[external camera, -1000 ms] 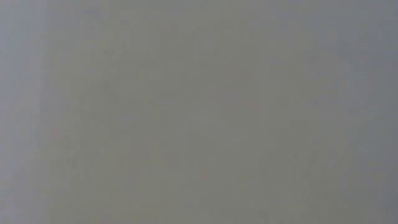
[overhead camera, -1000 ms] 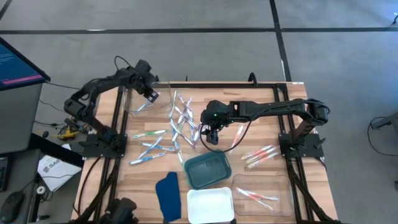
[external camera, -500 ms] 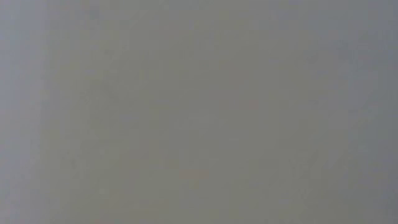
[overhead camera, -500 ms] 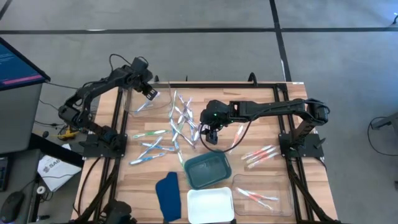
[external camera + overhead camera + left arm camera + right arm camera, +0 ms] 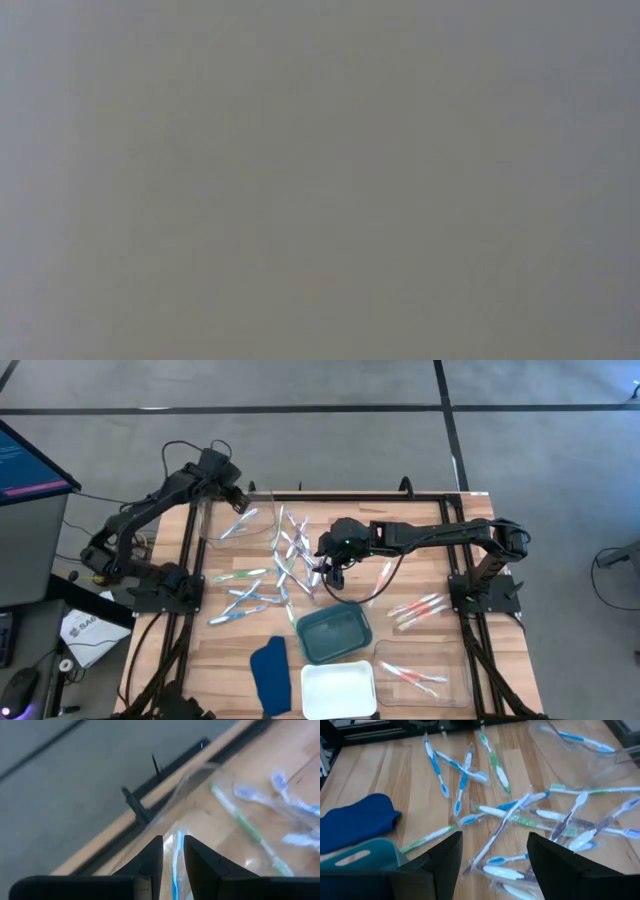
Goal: Pick & Place Toothbrushes
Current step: Put the purple toothbrush into the white bin
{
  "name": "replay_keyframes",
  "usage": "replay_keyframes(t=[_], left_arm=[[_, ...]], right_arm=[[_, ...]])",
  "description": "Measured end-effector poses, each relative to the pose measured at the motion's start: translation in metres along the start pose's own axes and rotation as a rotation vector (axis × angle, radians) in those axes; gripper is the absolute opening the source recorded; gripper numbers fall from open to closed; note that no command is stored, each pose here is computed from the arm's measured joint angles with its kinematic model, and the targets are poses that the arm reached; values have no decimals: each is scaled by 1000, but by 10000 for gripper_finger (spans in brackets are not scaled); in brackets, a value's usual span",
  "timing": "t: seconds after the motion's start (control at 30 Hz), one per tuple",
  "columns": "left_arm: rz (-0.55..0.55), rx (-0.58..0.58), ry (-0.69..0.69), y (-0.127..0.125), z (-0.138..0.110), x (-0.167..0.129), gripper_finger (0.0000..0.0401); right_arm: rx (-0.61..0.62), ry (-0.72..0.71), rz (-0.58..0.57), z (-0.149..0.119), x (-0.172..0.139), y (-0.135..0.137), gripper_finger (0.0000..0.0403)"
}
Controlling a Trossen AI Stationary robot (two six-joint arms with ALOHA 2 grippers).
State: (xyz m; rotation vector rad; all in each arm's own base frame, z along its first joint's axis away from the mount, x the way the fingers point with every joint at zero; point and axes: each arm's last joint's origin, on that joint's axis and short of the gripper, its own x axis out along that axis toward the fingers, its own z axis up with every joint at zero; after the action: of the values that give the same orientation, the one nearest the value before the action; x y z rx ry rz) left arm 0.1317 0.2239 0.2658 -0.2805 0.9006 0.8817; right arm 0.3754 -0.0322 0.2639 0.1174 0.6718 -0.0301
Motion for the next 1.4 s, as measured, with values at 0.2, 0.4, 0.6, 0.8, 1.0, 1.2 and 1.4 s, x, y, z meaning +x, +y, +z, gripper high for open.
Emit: replay_keyframes(t=[0.2, 0.4, 0.6, 0.8, 1.0, 1.2, 1.4], left_arm=[[-138, 9, -127, -6, 4, -23, 72], [-310, 80, -213, -29, 8, -40, 72], [-547, 206, -259, -69, 10, -53, 72], [-680, 334, -270, -110, 7, -64, 72], [-788, 385, -256, -141, 0, -76, 72], [-786, 456, -257, -165, -9, -86, 72], [-696, 510, -248, -186, -17, -87, 72]], right_arm=[[-3, -35, 2, 3, 0, 0, 216], [-2, -34, 2, 3, 0, 0, 216], [-2, -34, 2, 3, 0, 0, 216], [-1, -15, 1, 1, 0, 0, 216], [-4, 51, -3, -5, 0, 0, 216], [2, 128, -8, -12, -1, -1, 216], [-4, 53, -3, -5, 0, 0, 216]])
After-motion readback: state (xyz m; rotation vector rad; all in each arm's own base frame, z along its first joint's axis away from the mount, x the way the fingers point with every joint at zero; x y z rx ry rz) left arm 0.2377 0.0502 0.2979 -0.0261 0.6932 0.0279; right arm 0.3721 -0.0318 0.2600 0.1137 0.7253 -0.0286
